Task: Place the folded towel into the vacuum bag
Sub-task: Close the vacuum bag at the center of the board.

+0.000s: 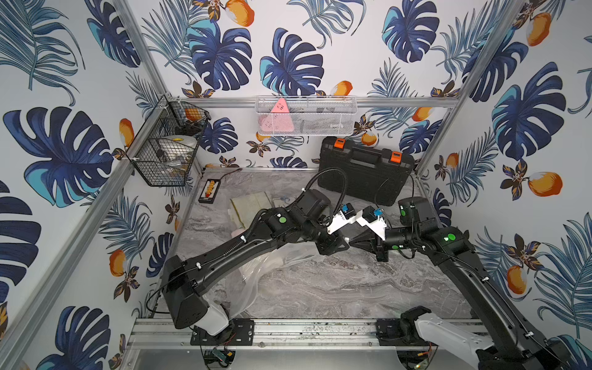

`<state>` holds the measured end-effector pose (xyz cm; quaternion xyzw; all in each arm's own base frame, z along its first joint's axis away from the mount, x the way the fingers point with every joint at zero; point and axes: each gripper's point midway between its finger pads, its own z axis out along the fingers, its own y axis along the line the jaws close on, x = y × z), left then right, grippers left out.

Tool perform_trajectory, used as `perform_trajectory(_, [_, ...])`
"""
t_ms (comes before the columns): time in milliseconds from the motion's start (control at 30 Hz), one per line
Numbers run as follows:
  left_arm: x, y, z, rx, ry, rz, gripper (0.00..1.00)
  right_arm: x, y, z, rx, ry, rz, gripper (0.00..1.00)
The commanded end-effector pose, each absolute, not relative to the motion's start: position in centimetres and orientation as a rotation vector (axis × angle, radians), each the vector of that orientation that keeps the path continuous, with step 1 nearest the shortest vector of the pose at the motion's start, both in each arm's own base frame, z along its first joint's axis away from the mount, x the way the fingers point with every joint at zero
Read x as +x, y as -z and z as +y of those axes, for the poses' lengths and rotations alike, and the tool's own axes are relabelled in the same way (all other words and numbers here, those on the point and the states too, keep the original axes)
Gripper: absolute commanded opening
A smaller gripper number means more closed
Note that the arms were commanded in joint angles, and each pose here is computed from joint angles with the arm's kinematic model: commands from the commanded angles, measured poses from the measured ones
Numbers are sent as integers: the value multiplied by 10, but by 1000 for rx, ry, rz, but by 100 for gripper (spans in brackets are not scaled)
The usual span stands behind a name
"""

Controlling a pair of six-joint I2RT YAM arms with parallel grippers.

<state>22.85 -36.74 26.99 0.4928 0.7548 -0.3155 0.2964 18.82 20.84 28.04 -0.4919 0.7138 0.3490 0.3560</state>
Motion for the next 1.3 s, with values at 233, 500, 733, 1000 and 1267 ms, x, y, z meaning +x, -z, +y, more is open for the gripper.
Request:
perform_trajectory(233, [237, -289, -371, 1361, 801, 1887, 40, 187, -282, 212, -1284, -930, 1832, 0])
perform_trajectory(500, [229, -301, -374, 1372, 868, 1833, 42, 185, -285, 212, -1280, -942, 1827, 0])
perform_trajectory(733, [230, -309, -372, 1351, 854, 1823, 49, 185, -283, 212, -1276, -944, 1830, 0])
perform_trajectory(1000, [237, -314, -362, 1313, 845, 1830, 54, 185, -284, 213, -1268, -958, 1823, 0])
perform_trajectory(1267, [231, -317, -369, 1335, 941, 1795, 51, 186, -288, 215, -1252, -978, 1808, 0])
